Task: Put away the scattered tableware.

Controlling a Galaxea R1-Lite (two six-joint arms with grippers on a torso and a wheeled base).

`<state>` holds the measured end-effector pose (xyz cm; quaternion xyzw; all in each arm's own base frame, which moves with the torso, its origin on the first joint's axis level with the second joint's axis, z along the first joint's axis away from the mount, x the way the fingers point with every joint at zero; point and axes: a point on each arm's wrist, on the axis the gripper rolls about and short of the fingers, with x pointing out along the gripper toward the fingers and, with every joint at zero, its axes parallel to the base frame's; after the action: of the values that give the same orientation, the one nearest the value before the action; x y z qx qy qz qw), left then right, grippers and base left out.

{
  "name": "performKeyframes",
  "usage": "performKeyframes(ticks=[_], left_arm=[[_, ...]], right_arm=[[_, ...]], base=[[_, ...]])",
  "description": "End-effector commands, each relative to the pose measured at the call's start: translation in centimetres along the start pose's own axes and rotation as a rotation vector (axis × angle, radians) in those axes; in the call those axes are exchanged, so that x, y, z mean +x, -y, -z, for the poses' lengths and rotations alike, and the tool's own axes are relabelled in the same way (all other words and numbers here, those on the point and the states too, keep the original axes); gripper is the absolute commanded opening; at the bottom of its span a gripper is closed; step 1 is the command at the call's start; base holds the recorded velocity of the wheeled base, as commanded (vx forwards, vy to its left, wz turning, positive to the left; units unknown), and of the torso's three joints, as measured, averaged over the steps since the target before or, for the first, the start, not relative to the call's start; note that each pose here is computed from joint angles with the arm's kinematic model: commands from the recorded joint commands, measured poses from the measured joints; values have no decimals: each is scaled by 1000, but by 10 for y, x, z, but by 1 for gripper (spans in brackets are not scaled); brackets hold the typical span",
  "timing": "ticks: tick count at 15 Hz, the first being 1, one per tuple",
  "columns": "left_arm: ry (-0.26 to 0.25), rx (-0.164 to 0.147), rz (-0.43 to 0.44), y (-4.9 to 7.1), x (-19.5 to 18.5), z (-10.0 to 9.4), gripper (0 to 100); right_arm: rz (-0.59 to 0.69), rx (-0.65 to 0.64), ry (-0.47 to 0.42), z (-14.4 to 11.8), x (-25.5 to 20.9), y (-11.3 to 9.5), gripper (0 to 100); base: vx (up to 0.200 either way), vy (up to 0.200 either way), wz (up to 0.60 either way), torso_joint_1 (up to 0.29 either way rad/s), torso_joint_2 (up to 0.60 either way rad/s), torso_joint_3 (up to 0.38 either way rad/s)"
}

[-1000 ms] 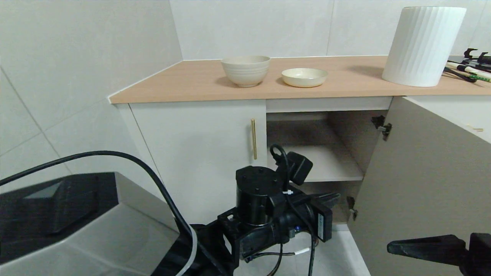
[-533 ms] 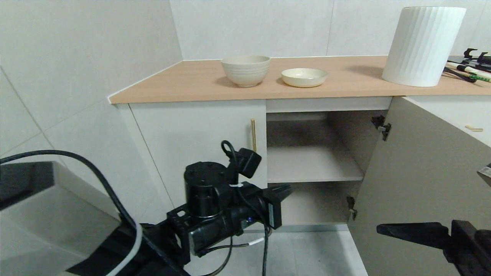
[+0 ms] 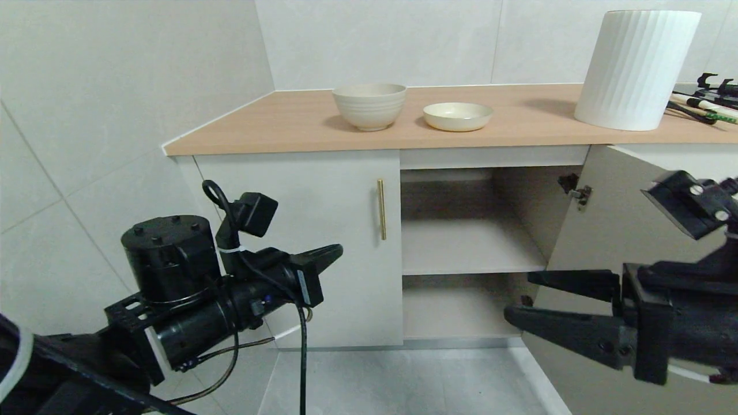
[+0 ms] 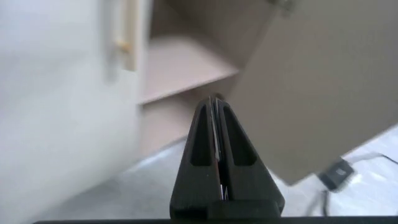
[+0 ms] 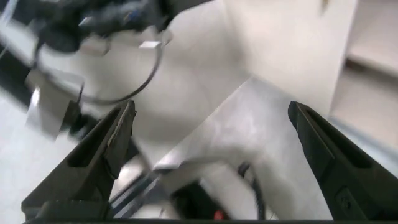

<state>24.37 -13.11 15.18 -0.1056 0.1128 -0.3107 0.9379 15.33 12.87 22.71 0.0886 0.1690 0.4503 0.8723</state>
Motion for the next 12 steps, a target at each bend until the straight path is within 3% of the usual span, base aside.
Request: performKeyframes(ticks=[1, 2, 4, 5, 7, 10, 12], left_arm=[[-10, 40, -69, -5, -31, -28, 0], [-66, 36, -85, -4, -39, -35, 0], [-121, 12, -67, 1, -56, -57, 0], [-142, -12, -21, -1, -66, -63, 100], [-166, -36, 85, -5, -73, -64, 100], [-164, -82, 83, -6, -73, -64, 100], [-136, -87, 91, -4, -76, -68, 100]], right_arm=[[93, 21, -28, -19, 42, 27, 100], [160, 24, -23, -24, 53, 33, 100], [267, 25, -9, -26, 62, 40, 100], [281, 27, -5, -26, 62, 41, 100], [293, 33, -1, -25, 56, 41, 100], [333, 39, -18, -25, 43, 38, 100], [379, 52, -73, -27, 39, 36, 100]], base=[[0, 0, 0, 0, 0, 0], [0, 0, 0, 0, 0, 0], [0, 0, 0, 0, 0, 0], [0, 0, 0, 0, 0, 0], [0, 0, 0, 0, 0, 0], [0, 0, 0, 0, 0, 0], [0, 0, 0, 0, 0, 0]])
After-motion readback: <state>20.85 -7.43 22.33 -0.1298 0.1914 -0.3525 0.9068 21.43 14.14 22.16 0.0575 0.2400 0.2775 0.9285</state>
